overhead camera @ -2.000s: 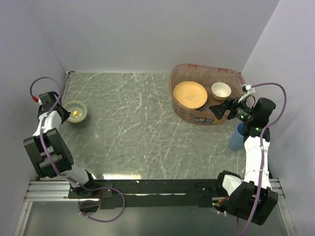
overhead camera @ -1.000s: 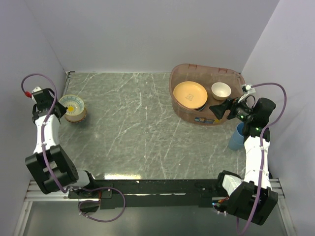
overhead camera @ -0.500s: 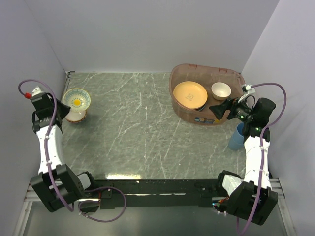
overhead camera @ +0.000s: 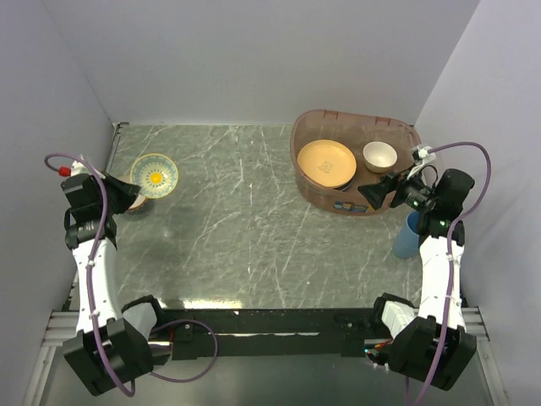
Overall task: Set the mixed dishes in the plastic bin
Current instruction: Pick up the bowl from the center of the board.
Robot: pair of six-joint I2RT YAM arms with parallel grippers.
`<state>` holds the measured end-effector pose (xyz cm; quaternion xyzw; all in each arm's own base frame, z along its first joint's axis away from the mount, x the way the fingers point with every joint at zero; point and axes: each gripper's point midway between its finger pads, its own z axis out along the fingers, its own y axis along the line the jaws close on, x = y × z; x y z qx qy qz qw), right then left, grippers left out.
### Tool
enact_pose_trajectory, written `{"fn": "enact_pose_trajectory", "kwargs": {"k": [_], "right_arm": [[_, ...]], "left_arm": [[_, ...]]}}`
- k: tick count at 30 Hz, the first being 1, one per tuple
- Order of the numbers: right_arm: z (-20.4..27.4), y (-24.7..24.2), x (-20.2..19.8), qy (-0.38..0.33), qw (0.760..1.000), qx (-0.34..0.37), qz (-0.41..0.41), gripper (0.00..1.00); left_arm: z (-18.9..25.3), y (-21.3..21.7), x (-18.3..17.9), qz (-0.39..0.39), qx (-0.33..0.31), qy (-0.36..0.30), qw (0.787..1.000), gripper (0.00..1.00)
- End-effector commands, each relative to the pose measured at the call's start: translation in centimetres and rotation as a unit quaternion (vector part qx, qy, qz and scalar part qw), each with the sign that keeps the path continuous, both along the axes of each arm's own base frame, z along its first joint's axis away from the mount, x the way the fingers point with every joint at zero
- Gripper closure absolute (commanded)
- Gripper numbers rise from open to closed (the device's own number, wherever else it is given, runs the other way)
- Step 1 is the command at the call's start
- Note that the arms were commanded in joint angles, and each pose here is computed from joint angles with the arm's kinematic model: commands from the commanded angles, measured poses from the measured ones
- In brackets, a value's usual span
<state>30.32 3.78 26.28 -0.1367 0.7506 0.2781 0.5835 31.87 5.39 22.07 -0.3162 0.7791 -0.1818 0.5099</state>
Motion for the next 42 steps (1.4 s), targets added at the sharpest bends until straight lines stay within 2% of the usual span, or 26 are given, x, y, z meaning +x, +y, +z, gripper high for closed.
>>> {"fn": "enact_pose_trajectory", "kwargs": {"k": [1,3,11,18,22,29,33,42], "right_arm": [[1.7,0.4,-0.4,-0.020,0.998,-0.033,0.040,0.00],[1.6,0.8,-1.0,-0.001,0.998,-0.031,0.053,0.00],[3.9,2.6,-1.5,0.003,0.993,-0.074,0.094,0.00],[3.9,7.3,-2.4,0.018,0.981,-0.128,0.148,0.00],[3.8,10.4,-3.2,0.028,0.971,-0.140,0.192,0.00],[3.0,13.1,-3.0,0.049,0.963,-0.156,0.213,0.00],[2.7,13.9,-2.6,0.063,0.964,-0.142,0.216,0.00],[2.8,15.4,-3.2,0.095,0.963,-0.082,0.237,0.00]], "left_arm": [[4.5,-2.9,0.5,-0.059,0.009,-0.080,0.995,0.99],[5.1,-3.9,0.3,-0.076,0.005,-0.091,0.993,0.99],[6.6,-9.5,-0.1,-0.146,-0.024,-0.122,0.981,0.99],[8.0,-15.5,-1.1,-0.211,-0.052,-0.146,0.965,0.99],[8.5,-18.2,-1.5,-0.230,-0.065,-0.155,0.958,0.99],[8.9,-22.6,-1.9,-0.244,-0.074,-0.160,0.954,0.99],[9.5,-25.8,-2.6,-0.267,-0.080,-0.164,0.946,0.99],[9.0,-30.9,-2.5,-0.262,-0.073,-0.146,0.951,0.99]]}}
